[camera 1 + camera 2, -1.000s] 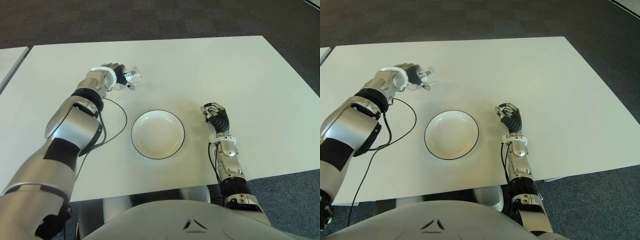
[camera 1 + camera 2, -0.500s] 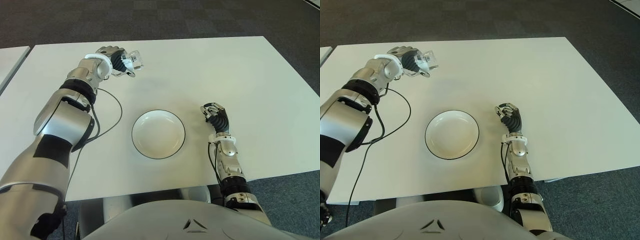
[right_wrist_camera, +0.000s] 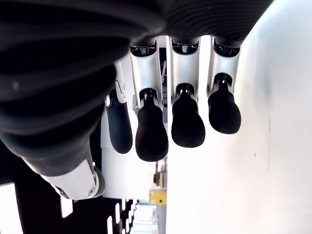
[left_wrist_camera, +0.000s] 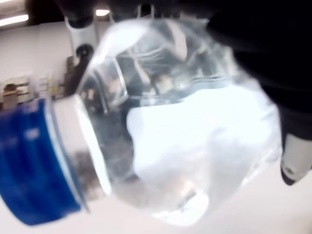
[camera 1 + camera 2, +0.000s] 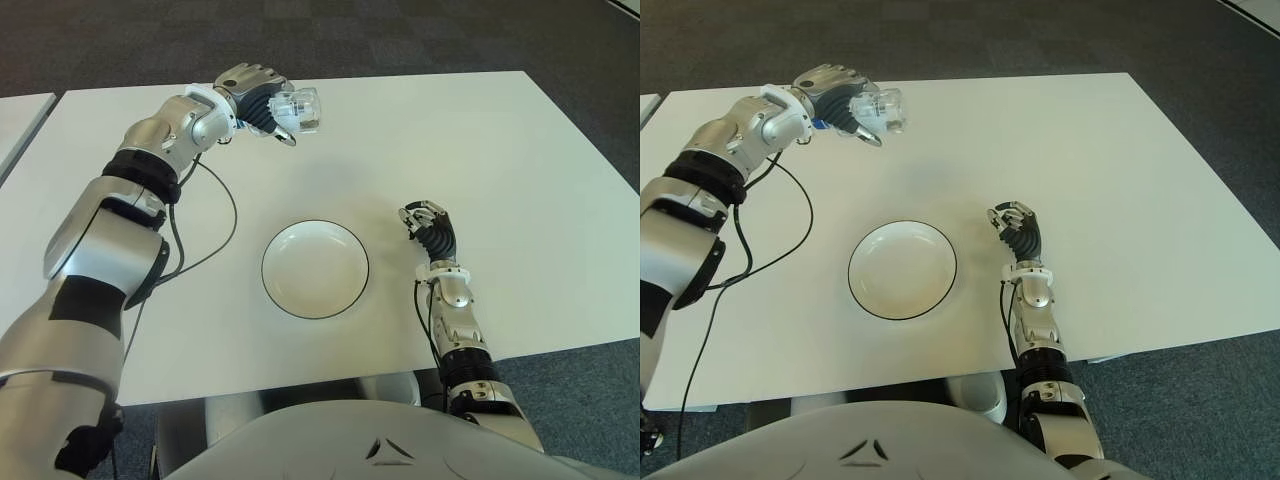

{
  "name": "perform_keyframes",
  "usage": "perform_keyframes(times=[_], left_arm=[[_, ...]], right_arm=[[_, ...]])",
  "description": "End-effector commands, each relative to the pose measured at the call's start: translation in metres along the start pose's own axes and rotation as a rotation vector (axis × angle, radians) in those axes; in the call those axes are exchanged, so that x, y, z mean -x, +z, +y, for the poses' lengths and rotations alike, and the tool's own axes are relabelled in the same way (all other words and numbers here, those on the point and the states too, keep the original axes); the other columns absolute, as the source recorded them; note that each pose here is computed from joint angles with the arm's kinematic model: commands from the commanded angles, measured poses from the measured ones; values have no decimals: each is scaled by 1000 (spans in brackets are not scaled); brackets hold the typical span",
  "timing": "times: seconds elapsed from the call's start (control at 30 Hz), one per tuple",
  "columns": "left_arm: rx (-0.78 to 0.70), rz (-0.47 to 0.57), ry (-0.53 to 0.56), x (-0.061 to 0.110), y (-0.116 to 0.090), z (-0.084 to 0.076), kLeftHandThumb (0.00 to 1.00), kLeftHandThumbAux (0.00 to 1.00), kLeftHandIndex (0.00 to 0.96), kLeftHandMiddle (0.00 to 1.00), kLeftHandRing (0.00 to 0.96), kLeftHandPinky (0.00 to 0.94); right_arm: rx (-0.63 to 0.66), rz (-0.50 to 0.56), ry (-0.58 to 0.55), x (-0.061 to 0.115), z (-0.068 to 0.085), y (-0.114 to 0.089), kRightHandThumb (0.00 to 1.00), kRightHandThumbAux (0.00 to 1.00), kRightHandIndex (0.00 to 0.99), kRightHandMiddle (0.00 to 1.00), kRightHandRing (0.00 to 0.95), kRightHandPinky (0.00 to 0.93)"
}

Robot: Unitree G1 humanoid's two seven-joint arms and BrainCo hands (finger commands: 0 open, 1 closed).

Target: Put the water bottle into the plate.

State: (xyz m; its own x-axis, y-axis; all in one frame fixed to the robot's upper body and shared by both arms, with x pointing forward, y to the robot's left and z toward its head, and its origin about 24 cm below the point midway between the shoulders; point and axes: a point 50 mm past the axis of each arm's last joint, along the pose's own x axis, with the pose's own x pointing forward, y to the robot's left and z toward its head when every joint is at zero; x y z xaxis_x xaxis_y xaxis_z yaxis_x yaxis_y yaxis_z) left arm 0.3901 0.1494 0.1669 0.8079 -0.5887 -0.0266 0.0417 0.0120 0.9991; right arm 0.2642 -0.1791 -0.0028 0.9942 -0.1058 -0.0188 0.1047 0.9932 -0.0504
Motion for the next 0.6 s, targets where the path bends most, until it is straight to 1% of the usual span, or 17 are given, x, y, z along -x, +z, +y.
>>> perform_keyframes(times=[0.03, 0.17, 0.37, 0.5, 0.6], left_arm=[[33, -103, -39, 10, 16, -22, 854, 669, 397, 533, 875, 828], [20, -196, -84, 13, 35, -35, 854, 668, 399, 535, 874, 824], [19, -315, -126, 24, 58, -44, 855, 668, 399, 535, 871, 827], [73, -472, -204, 42, 80, -66, 855, 668, 400, 537, 869, 833], [93, -522, -236, 47, 86, -73, 854, 667, 400, 538, 868, 849]], right_arm=[[-7, 13, 5, 1, 1, -3, 702, 731, 439, 754, 740, 717], [-7, 11, 7, 0, 1, -3, 701, 731, 439, 754, 740, 712], [1, 9, 4, 0, 1, -3, 701, 731, 439, 757, 742, 712], [9, 13, 1, 0, 1, -3, 700, 731, 438, 759, 744, 712], [5, 15, 0, 0, 2, -2, 700, 732, 438, 760, 745, 723]])
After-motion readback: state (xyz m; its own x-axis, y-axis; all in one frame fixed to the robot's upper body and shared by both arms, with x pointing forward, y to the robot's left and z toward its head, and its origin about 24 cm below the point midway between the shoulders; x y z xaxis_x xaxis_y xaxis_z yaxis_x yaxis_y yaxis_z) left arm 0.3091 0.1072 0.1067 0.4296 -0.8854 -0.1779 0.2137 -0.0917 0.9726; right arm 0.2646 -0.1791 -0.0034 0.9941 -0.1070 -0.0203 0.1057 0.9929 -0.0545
